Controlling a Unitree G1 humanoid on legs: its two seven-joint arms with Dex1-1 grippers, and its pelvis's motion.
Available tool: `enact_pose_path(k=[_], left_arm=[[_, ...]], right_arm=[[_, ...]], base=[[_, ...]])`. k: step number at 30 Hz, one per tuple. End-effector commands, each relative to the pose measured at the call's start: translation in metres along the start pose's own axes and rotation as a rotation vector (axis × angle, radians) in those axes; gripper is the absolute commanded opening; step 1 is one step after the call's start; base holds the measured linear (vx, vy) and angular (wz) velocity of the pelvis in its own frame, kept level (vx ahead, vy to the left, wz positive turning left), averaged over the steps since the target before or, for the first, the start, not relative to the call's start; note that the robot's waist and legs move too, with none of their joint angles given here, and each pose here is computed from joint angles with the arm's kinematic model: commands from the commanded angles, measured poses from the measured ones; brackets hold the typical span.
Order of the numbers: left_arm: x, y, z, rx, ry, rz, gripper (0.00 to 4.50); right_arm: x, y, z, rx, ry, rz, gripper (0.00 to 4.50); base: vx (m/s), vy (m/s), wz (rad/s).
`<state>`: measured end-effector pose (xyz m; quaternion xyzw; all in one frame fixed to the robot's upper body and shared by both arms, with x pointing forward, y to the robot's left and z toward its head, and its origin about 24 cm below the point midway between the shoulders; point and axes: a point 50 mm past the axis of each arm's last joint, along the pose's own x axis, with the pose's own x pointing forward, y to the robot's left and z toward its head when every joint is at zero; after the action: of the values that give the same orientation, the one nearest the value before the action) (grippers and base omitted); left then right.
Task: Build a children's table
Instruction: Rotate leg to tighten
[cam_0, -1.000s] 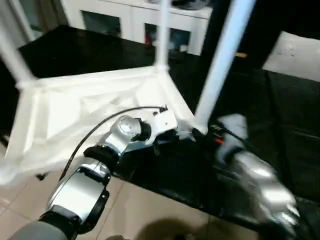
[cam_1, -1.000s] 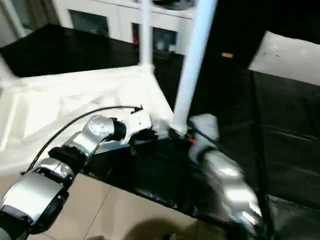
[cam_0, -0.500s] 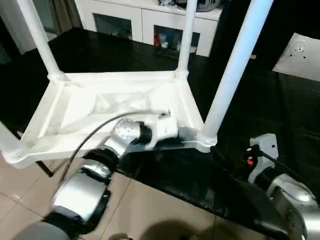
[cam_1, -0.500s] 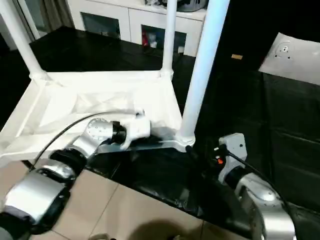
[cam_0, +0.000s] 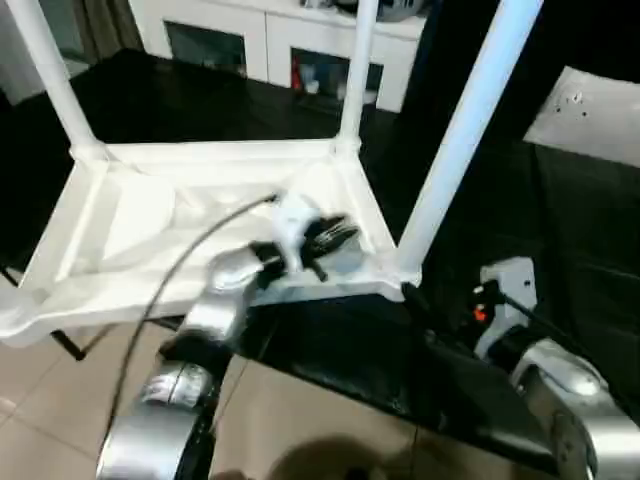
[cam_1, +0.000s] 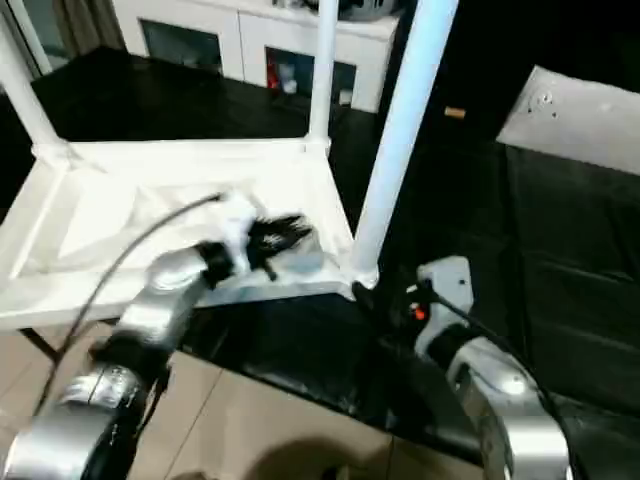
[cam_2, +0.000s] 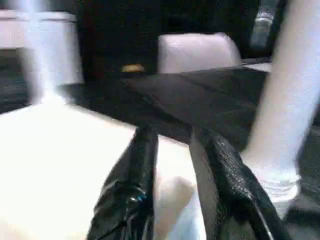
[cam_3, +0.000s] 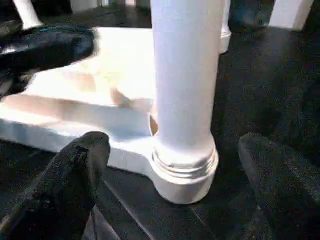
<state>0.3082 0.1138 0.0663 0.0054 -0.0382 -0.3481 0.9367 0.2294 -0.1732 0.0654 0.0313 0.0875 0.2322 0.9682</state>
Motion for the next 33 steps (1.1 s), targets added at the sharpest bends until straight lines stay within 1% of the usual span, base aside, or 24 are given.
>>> enact_pose_path(k=[1, 4, 5, 7, 8, 9, 10, 11, 12, 14, 16, 21, 23, 24, 26, 28, 29, 32, 33], left_arm=[[-0.020, 0.000, 0.003, 0.011, 0.022, 0.152, 1.21], [-0.043, -0.002, 0.001, 0.015, 0.022, 0.328, 1.21], [-0.049, -0.002, -0.001, 0.037, 0.039, 0.368, 1.21], [-0.055, -0.001, -0.005, 0.088, 0.079, 0.387, 1.21], [-0.055, -0.001, -0.005, 0.088, 0.079, 0.387, 1.21], [-0.057, 0.001, -0.008, 0.095, 0.104, 0.402, 1.21], [-0.060, 0.004, -0.005, 0.096, 0.109, 0.435, 1.21], [-0.060, 0.004, -0.005, 0.096, 0.109, 0.435, 1.21], [-0.062, 0.007, 0.003, 0.075, 0.102, 0.482, 1.21], [-0.065, 0.009, 0.009, 0.048, 0.099, 0.514, 1.21], [-0.068, 0.008, 0.009, 0.049, 0.143, 0.519, 1.21], [-0.073, 0.005, 0.012, 0.026, 0.128, 0.518, 1.21], [-0.079, 0.001, 0.010, 0.047, 0.147, 0.486, 1.21], [-0.079, 0.001, 0.010, 0.047, 0.147, 0.486, 1.21], [-0.081, -0.002, 0.010, 0.055, 0.150, 0.440, 1.21], [-0.081, -0.003, 0.012, 0.053, 0.151, 0.437, 1.21], [-0.082, -0.003, 0.013, 0.035, 0.154, 0.438, 1.21], [-0.083, -0.003, 0.014, 0.016, 0.160, 0.460, 1.21], [-0.087, -0.005, 0.014, 0.024, 0.163, 0.473, 1.21]], right_arm=[[-0.001, 0.002, 0.001, 0.004, -0.009, -0.031, 4.50], [0.000, 0.004, -0.001, 0.053, 0.000, -0.079, 4.50], [0.001, 0.006, -0.002, 0.066, -0.002, -0.090, 4.50], [0.002, 0.007, -0.003, 0.076, -0.002, -0.109, 4.50], [0.002, 0.007, -0.003, 0.076, -0.002, -0.109, 4.50], [0.003, 0.007, -0.005, 0.077, 0.012, -0.140, 4.50], [0.005, 0.009, -0.007, 0.071, 0.021, -0.146, 4.50], [0.005, 0.009, -0.007, 0.071, 0.021, -0.146, 4.50], [0.007, 0.012, -0.008, 0.074, 0.020, -0.145, 4.50], [0.010, 0.016, -0.008, 0.102, -0.009, -0.150, 4.50], [0.013, 0.017, -0.007, 0.134, -0.022, -0.162, 4.50], [0.016, 0.013, -0.006, 0.133, -0.034, -0.209, 4.50], [0.019, 0.017, -0.007, 0.124, -0.005, -0.163, 4.50], [0.019, 0.017, -0.007, 0.124, -0.005, -0.163, 4.50], [0.020, 0.023, -0.007, 0.087, 0.006, -0.078, 4.50], [0.021, 0.025, -0.006, 0.074, 0.002, -0.058, 4.50], [0.021, 0.028, -0.006, 0.041, 0.006, -0.021, 4.50], [0.022, 0.030, -0.008, 0.028, 0.014, -0.011, 4.50], [0.023, 0.028, -0.009, 0.017, 0.020, -0.022, 4.50]], base=[[0.015, 0.011, -0.22], [-0.006, 0.041, -0.36], [-0.024, 0.083, -0.44], [-0.085, 0.128, -0.49], [-0.120, 0.128, -0.46], [-0.123, 0.131, -0.37], [-0.093, 0.102, -0.44], [-0.093, 0.102, -0.44], [-0.068, 0.037, -0.53], [-0.028, -0.014, -0.44], [-0.058, -0.142, -0.93], [-0.061, -0.130, -0.51], [-0.106, -0.093, -0.19], [-0.099, -0.067, 0.00], [-0.086, -0.024, 0.04], [-0.064, 0.000, 0.08], [-0.052, 0.004, 0.10], [-0.039, 0.013, 0.05], [0.000, 0.000, 0.00]])
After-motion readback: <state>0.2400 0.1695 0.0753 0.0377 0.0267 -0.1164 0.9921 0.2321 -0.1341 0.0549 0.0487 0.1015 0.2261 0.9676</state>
